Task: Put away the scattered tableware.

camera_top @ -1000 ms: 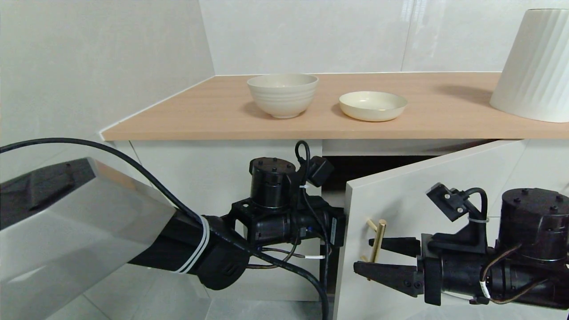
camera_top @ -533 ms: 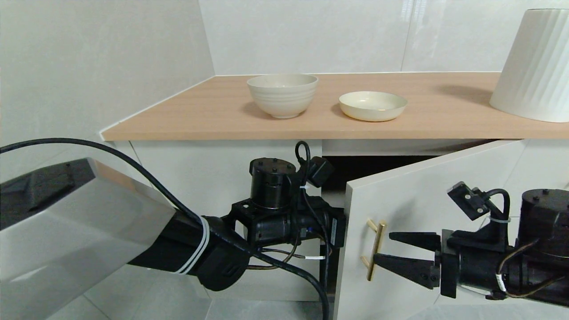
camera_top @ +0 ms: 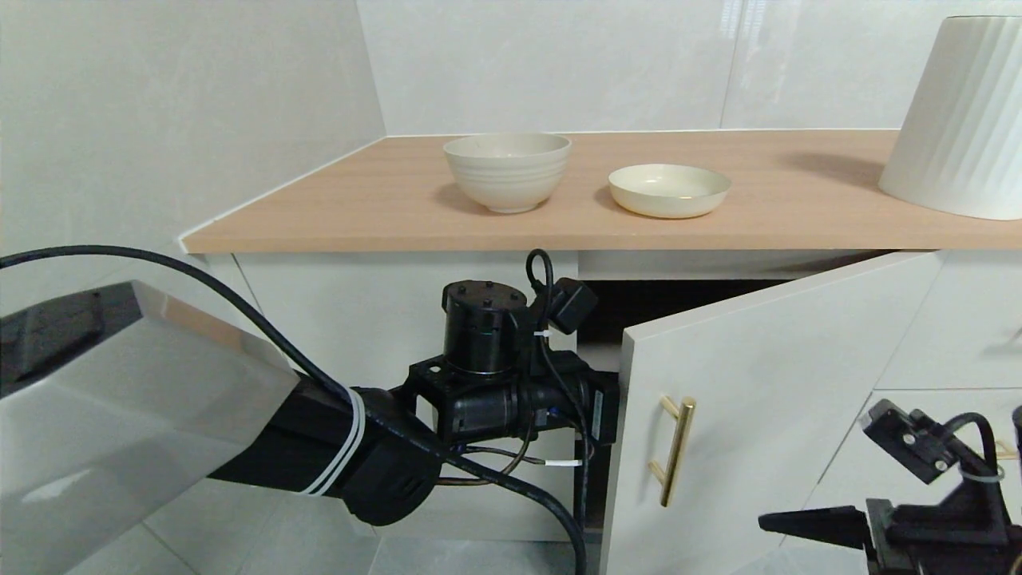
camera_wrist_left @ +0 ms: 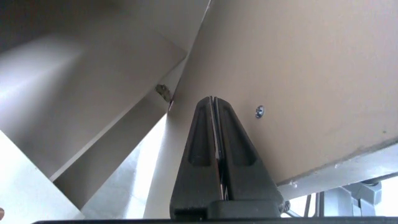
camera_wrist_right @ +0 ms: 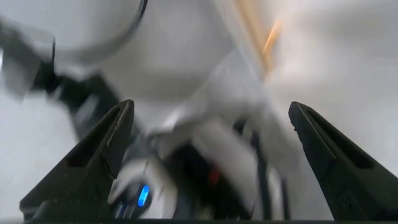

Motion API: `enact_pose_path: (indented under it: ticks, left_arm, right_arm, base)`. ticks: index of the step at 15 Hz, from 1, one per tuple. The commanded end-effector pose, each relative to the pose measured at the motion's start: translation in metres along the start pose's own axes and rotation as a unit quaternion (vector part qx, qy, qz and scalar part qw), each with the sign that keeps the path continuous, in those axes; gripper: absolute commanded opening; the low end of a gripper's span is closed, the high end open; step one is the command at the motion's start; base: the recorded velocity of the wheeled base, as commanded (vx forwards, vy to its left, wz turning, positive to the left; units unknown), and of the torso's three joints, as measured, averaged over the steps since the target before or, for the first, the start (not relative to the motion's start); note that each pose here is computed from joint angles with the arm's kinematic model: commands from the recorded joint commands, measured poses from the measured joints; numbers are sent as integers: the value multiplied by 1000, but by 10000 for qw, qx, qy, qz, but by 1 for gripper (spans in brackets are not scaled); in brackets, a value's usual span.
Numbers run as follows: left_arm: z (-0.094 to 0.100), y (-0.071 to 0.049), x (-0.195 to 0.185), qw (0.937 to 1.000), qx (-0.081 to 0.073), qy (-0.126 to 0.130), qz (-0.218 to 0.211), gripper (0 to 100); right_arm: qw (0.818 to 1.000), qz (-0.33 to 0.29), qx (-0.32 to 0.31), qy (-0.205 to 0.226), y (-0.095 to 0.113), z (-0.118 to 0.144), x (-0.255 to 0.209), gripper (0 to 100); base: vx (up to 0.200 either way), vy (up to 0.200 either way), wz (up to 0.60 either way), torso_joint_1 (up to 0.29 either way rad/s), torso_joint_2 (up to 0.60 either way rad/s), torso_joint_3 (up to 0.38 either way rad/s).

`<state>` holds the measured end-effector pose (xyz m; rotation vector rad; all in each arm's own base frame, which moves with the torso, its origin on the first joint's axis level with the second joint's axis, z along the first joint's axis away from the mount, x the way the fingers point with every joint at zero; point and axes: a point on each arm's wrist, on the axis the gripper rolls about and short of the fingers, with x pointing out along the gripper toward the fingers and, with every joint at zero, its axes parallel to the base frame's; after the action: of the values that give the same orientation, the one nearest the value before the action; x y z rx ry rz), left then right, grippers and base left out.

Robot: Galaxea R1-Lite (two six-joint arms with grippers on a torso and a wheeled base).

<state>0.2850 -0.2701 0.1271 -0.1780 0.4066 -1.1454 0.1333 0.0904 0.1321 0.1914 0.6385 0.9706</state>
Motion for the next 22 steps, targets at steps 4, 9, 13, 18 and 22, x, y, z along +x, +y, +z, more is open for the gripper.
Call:
enact_pose_path:
  ticks: [4, 9, 13, 18, 22]
  left_arm:
    - [-1, 0, 0, 10000, -63, 9, -8, 0]
    - [-3, 2, 4, 9999, -116, 23, -5, 0]
    - [-2, 4, 9, 9999, -162, -1, -19, 0]
    - [-8, 0, 12, 9998, -194, 71, 43, 0]
    - [-12, -14, 27, 9998, -133, 124, -30, 0]
  right_arm:
    - [9990, 280, -336, -81, 27, -6, -28, 100]
    - [9992, 265, -300, -15, 25, -8, -26, 100]
    - [9991, 277, -328, -68, 27, -9, -30, 100]
    - [9990, 284, -343, -94, 28, -10, -32, 100]
    - [9990, 303, -313, -16, 27, -13, -31, 100]
  base:
    - [0, 0, 0, 0, 0, 0]
    - [-120, 0, 0, 1, 1, 1]
    - [0, 0, 0, 0, 0, 0]
    - [-80, 0, 0, 2, 2, 2]
    - [-100, 0, 0, 4, 4, 0]
